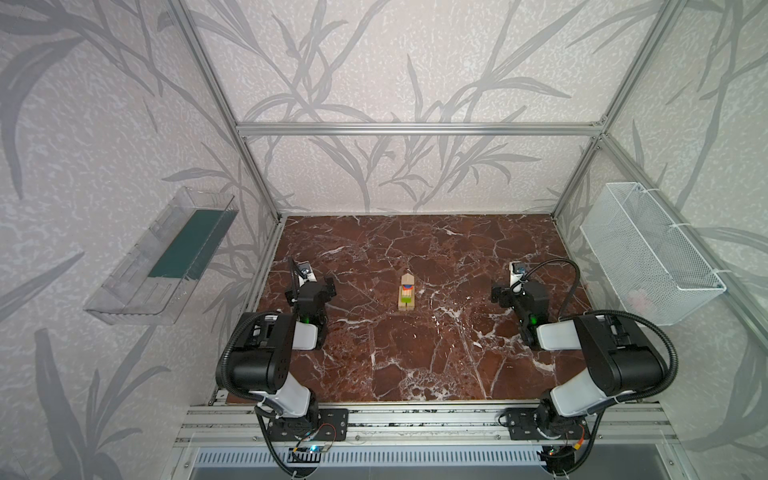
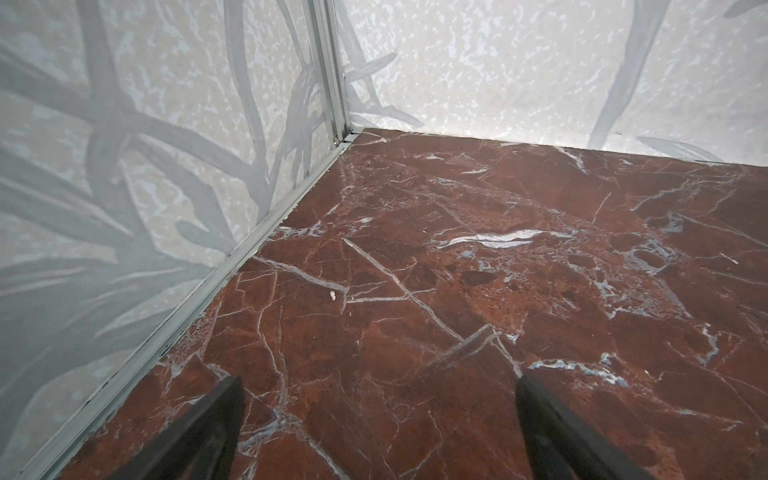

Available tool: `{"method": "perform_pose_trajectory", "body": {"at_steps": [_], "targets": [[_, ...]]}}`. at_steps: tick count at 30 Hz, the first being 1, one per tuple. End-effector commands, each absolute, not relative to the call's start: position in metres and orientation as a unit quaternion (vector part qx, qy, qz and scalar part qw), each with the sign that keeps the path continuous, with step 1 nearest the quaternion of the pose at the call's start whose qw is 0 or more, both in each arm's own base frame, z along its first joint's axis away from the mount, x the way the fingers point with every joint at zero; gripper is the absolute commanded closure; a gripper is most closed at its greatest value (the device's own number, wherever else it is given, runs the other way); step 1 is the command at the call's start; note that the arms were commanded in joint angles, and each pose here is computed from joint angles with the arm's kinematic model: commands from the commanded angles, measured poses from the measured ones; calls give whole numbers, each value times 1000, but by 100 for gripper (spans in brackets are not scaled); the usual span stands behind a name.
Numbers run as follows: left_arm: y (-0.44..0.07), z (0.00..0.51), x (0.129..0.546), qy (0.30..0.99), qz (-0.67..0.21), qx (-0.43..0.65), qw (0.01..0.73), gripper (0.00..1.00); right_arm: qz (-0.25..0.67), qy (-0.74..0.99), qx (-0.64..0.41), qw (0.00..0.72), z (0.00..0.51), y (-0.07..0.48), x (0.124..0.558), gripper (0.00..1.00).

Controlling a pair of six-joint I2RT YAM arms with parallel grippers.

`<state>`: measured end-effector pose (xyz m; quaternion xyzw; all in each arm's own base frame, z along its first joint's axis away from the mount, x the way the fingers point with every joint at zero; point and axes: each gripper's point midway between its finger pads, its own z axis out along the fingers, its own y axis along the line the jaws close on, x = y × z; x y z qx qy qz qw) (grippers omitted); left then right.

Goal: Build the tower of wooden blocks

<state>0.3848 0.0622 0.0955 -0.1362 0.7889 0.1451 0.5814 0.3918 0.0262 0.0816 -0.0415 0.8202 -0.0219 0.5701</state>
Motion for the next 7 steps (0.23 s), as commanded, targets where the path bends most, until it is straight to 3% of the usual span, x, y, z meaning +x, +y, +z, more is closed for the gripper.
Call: {"method": "perform_pose_trajectory", "body": {"at_steps": [1, 7], "targets": [[60, 100, 386, 786, 143, -134, 586, 1, -19, 807, -51, 588, 93, 31, 398, 1], [60, 99, 387, 789, 143, -132, 583, 1, -18, 807, -51, 588, 93, 31, 398, 1]]}}
